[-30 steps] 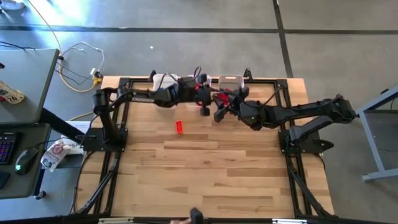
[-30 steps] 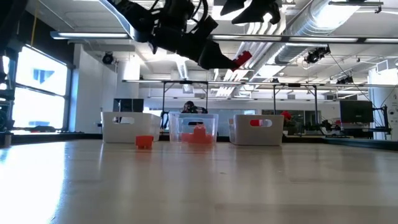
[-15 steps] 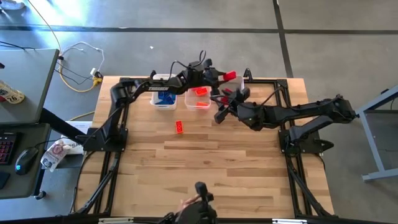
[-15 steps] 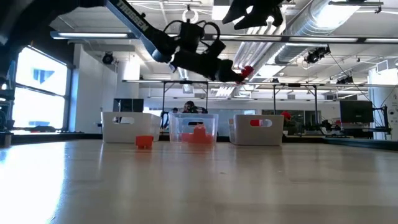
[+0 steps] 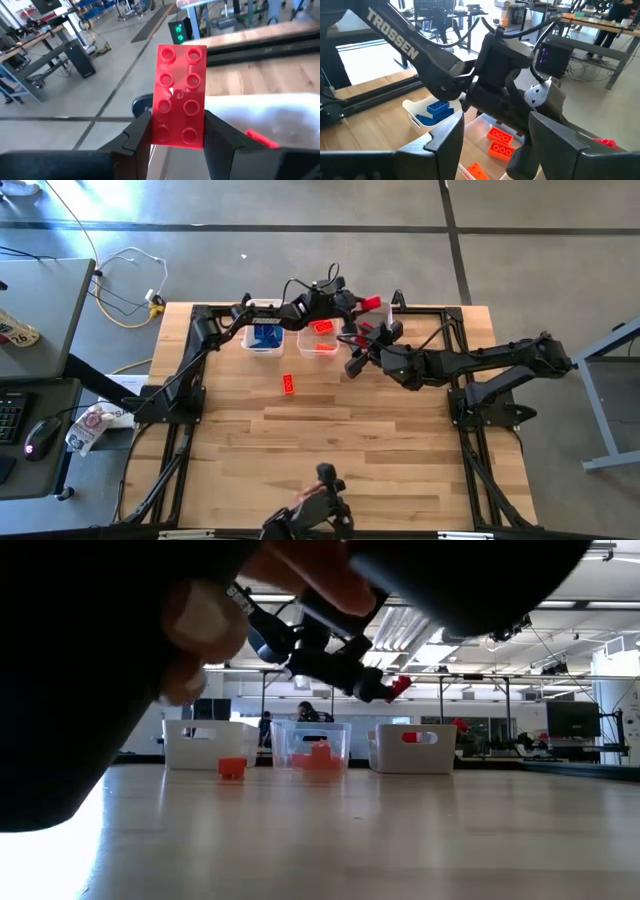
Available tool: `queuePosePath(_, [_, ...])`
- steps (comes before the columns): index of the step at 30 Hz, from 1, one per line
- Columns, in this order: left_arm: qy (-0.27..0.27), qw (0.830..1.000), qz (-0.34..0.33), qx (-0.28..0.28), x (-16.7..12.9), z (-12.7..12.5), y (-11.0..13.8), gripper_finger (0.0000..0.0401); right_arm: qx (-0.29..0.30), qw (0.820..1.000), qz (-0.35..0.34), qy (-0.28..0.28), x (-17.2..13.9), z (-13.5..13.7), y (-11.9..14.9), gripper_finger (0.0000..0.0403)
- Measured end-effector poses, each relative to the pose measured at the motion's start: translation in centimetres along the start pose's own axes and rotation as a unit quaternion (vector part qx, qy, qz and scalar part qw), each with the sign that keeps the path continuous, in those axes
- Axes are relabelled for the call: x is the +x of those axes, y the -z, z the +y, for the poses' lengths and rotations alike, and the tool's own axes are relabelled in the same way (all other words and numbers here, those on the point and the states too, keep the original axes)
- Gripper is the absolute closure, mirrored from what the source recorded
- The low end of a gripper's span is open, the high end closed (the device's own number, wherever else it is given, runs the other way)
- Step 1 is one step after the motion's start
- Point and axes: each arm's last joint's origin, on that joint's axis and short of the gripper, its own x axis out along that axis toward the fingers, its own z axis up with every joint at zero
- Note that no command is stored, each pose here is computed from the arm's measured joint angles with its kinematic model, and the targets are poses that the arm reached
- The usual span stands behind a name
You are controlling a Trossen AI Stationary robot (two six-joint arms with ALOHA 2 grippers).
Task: Sort & place blocks by color
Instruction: Put the red game piece into the gray bin
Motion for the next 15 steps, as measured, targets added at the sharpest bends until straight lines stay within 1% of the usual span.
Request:
queuePosePath(4, [0.002,1.000,0.016,0.002,0.16,0.23,0.90,0.0284,0.003,1.000,0.000,-0.001,0.00,0.01,0.00,0.0192])
queuePosePath(9, [0.004,1.000,0.022,-0.003,0.14,0.29,1.08,0.0277,0.013,1.000,0.001,-0.003,0.00,0.02,0.01,0.0192])
queuePosePath(15, [0.009,1.000,0.020,0.020,0.20,-0.11,0.92,0.0229,0.013,1.000,0.001,-0.004,0.00,0.02,0.01,0.0192])
